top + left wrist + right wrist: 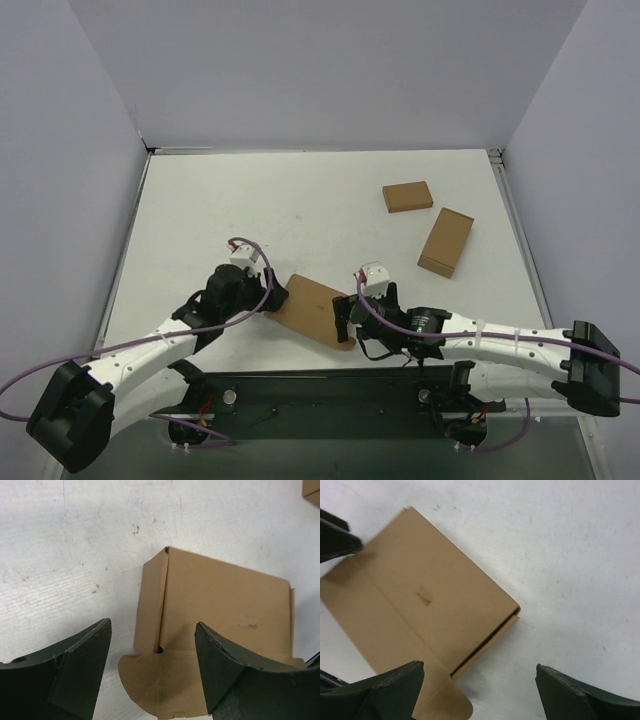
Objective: Fold the paper box
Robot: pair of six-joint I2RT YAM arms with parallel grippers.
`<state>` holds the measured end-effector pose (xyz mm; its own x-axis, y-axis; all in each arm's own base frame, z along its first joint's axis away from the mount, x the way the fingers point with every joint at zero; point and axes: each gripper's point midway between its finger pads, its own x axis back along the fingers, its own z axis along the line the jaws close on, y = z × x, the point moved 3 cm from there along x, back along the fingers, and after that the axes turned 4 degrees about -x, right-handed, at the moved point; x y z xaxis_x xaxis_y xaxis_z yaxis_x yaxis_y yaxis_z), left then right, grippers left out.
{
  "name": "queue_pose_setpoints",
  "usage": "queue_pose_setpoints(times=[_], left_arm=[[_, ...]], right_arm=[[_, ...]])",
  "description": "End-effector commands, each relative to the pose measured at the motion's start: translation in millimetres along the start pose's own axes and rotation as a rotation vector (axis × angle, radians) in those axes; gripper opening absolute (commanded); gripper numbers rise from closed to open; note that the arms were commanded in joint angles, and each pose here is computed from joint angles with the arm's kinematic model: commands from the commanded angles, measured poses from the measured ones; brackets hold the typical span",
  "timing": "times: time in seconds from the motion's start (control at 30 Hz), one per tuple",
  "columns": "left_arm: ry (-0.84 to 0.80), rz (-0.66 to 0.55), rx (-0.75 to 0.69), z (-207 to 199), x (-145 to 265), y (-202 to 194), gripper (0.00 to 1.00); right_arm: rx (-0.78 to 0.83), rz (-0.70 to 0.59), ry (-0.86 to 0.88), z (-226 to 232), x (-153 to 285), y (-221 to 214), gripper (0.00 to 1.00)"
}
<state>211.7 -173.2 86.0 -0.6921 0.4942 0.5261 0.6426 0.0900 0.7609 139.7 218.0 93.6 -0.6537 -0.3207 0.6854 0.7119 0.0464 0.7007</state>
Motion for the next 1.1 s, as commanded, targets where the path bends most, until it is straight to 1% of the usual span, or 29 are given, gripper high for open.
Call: queue_pose_setpoints(times=[0.0,0.1,0.17,0.2,0.37,0.4,0.43,0.5,0.53,0.6,0.63,0.7,0.73,0.87,1.0,1.07], left_arm=[[-0.033,-0.114,0.006,-16.8,14.7,47.6,0.79],[-0.035,-0.153,0.028,-20.4,24.3,64.6,0.81],[-0.034,-0.128,0.041,-21.6,31.5,68.2,0.81],[-0.042,-0.135,0.044,-22.9,35.8,72.5,0.82],[-0.085,-0.153,0.041,-30.3,59.7,101.0,0.82],[-0.091,-0.160,0.041,-29.0,64.7,107.6,0.82],[-0.090,-0.164,0.037,-27.8,68.1,111.6,0.82],[-0.070,-0.173,0.014,-21.4,76.9,123.6,0.83],[-0.059,-0.159,0.008,-18.1,78.6,122.9,0.83],[-0.027,-0.173,-0.011,-7.9,81.6,131.5,0.84],[-0.032,-0.168,-0.015,-6.6,82.1,131.8,0.84],[-0.021,-0.162,-0.013,1.7,79.9,133.1,0.85],[-0.041,-0.162,-0.013,0.8,79.1,133.7,0.84],[-0.062,-0.156,-0.003,4.0,73.3,132.5,0.84],[-0.056,-0.162,-0.015,6.8,73.2,134.9,0.85],[-0.049,-0.158,-0.027,9.0,73.2,134.1,0.84]], right_arm=[[0.203,-0.149,0.005,12.9,33.4,39.5,1.00],[0.341,-0.182,0.049,33.4,45.0,47.0,1.00],[0.435,-0.193,0.038,42.6,44.7,45.8,1.00],[0.499,-0.201,0.050,52.1,48.3,45.2,1.00],[0.720,-0.186,-0.019,76.9,33.0,31.8,1.00],[0.747,-0.197,-0.038,81.5,31.3,32.4,1.00],[0.809,-0.189,-0.049,90.3,26.0,27.1,1.00],[0.863,-0.195,-0.068,99.9,21.2,24.0,1.00],[0.923,-0.181,-0.089,103.0,13.0,15.4,1.00],[0.944,-0.193,-0.127,108.2,6.3,16.3,1.00],[0.976,-0.182,-0.160,107.7,-3.2,9.8,1.00],[1.001,-0.186,-0.200,109.4,-10.2,10.2,1.00],[1.023,-0.180,-0.240,105.6,-18.4,7.5,1.00],[1.023,-0.144,-0.296,95.0,-34.1,7.8,0.98],[1.040,-0.078,-0.277,83.1,-49.8,2.6,0.90],[1.055,-0.062,-0.265,81.2,-53.6,0.8,0.80]])
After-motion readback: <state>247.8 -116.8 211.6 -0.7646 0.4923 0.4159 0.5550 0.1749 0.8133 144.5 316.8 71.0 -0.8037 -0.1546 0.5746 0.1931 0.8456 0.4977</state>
